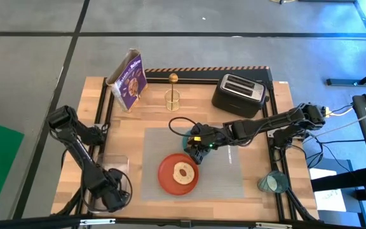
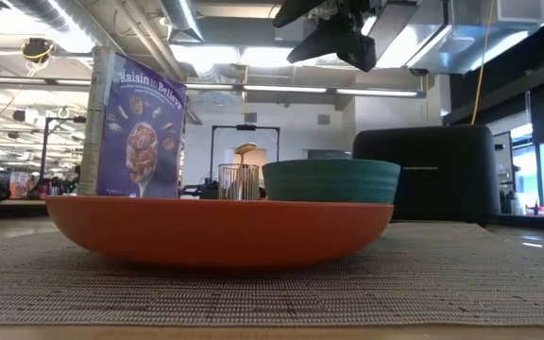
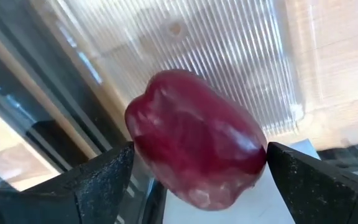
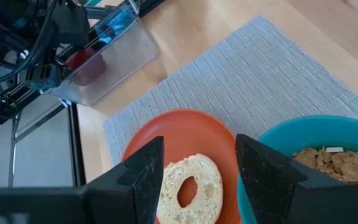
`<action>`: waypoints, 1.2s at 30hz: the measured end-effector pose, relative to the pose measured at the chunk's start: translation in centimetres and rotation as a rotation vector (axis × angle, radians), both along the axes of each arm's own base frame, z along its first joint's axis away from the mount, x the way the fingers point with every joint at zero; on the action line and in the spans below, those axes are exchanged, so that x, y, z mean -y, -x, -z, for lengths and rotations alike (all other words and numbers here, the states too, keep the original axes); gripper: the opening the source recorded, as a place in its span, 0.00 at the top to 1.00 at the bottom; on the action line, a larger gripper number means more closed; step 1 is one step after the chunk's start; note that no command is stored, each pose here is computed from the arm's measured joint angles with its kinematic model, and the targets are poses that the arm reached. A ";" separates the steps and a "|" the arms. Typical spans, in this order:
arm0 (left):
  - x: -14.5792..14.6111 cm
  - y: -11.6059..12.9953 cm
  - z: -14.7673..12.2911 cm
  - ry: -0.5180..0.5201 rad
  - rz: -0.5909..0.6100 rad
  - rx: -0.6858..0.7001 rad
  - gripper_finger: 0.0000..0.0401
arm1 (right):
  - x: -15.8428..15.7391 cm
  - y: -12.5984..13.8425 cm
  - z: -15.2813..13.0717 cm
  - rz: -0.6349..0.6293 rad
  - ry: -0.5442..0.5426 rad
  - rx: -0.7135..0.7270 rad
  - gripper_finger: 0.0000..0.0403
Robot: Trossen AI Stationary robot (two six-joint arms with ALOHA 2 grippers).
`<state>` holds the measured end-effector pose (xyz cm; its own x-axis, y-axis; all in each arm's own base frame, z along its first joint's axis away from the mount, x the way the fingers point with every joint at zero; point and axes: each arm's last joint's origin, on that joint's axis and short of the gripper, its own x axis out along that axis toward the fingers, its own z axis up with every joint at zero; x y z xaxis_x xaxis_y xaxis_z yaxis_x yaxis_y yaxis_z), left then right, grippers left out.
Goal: Arrange a breakfast setting
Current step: Put the red apple on the orange plate
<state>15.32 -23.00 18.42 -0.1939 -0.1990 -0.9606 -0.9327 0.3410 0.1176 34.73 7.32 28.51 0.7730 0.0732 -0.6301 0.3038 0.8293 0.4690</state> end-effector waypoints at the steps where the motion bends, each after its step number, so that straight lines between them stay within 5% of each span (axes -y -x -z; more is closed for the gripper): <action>1: 0.0 0.1 -0.2 0.011 0.000 -0.001 0.10 | 0.0 0.0 0.0 0.000 0.000 0.000 0.53; 10: -0.5 0.6 -0.3 -0.046 -0.066 -0.038 0.05 | 0.0 0.0 0.0 -0.001 0.000 -0.001 0.53; 20: 0.8 0.3 1.7 -0.111 0.023 0.044 0.05 | 0.0 0.0 0.0 0.001 -0.001 -0.002 0.53; 30: 0.8 0.5 1.6 -0.101 0.031 0.041 0.26 | 0.1 0.0 0.0 0.004 -0.002 -0.002 0.53; 36: 0.8 0.5 1.0 -0.069 0.020 0.030 0.28 | 0.1 0.0 0.0 0.004 -0.002 -0.001 0.53</action>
<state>14.84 -23.83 17.44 -0.1683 -0.1280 -0.9774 -0.9292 0.3517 0.1139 34.76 7.24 28.47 0.7724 0.0718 -0.6311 0.3076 0.8270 0.4706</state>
